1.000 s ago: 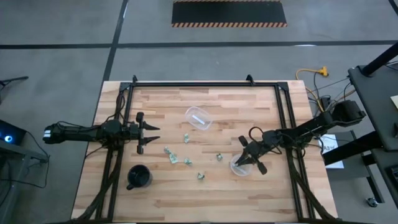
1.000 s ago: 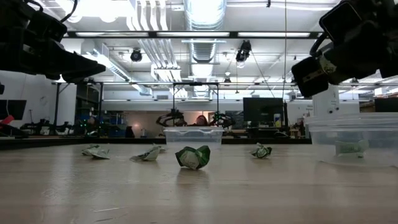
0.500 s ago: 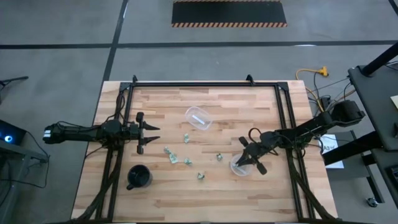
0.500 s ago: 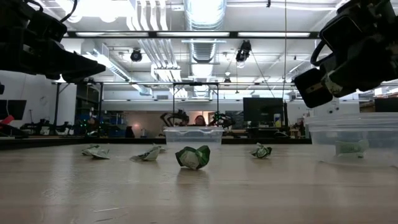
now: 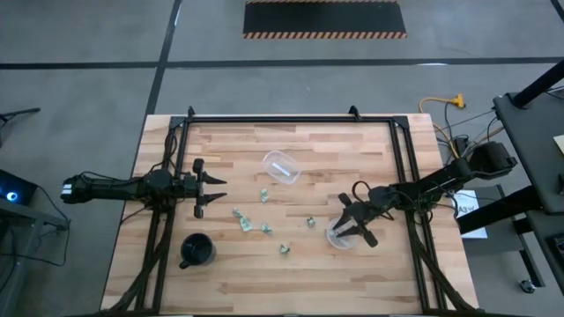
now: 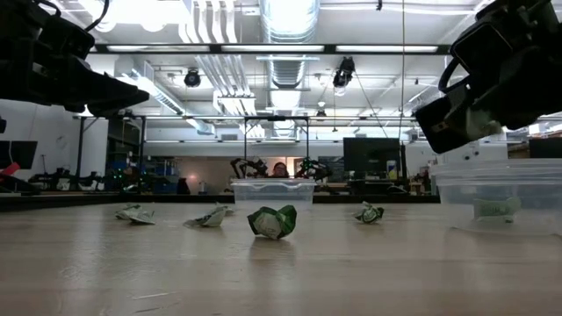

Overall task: Pick and place Stevia / Truvia into bins
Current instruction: Put the stevia packet into the round transparent container, then put the stevia packet into the oval transparent container

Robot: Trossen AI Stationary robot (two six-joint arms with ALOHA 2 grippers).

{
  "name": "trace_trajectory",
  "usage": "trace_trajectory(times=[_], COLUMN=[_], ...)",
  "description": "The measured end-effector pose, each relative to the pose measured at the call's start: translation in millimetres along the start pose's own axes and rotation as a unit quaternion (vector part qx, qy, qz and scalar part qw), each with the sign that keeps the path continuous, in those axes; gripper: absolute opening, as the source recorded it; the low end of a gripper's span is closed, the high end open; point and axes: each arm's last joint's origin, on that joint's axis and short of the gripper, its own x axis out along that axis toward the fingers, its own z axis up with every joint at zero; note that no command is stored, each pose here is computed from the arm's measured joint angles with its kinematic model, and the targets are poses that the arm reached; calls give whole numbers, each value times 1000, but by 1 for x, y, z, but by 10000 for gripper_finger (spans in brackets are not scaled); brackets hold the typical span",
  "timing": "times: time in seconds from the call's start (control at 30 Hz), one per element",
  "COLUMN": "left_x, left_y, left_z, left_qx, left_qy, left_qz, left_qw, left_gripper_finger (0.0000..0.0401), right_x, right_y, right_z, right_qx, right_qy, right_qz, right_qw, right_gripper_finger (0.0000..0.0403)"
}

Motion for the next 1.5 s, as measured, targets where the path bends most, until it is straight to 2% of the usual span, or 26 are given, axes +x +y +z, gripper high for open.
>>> trace_trajectory(times=[0.57, 0.7, 1.07, 1.23, 1.5], left_x=[0, 0, 0, 0, 0], left_y=[0, 0, 0, 0, 0], left_z=[0, 0, 0, 0, 0], left_qx=[0, 0, 0, 0, 0], left_qy=[0, 0, 0, 0, 0], left_qz=[0, 0, 0, 0, 0], left_qw=[1000, 1000, 1000, 1000, 1000], left_gripper_finger=[155, 155, 155, 155, 155], right_x=[-1, -1, 0, 2, 4], right_y=[-6, -6, -5, -6, -11], right_z=[1, 1, 4, 12, 37], right_qx=[4, 6, 1, -37, -65], right_qy=[-16, -17, -24, -35, -81], right_qz=[-96, -100, -100, -115, -233], right_qw=[995, 995, 995, 992, 967], right_gripper_finger=[223, 239, 245, 242, 249])
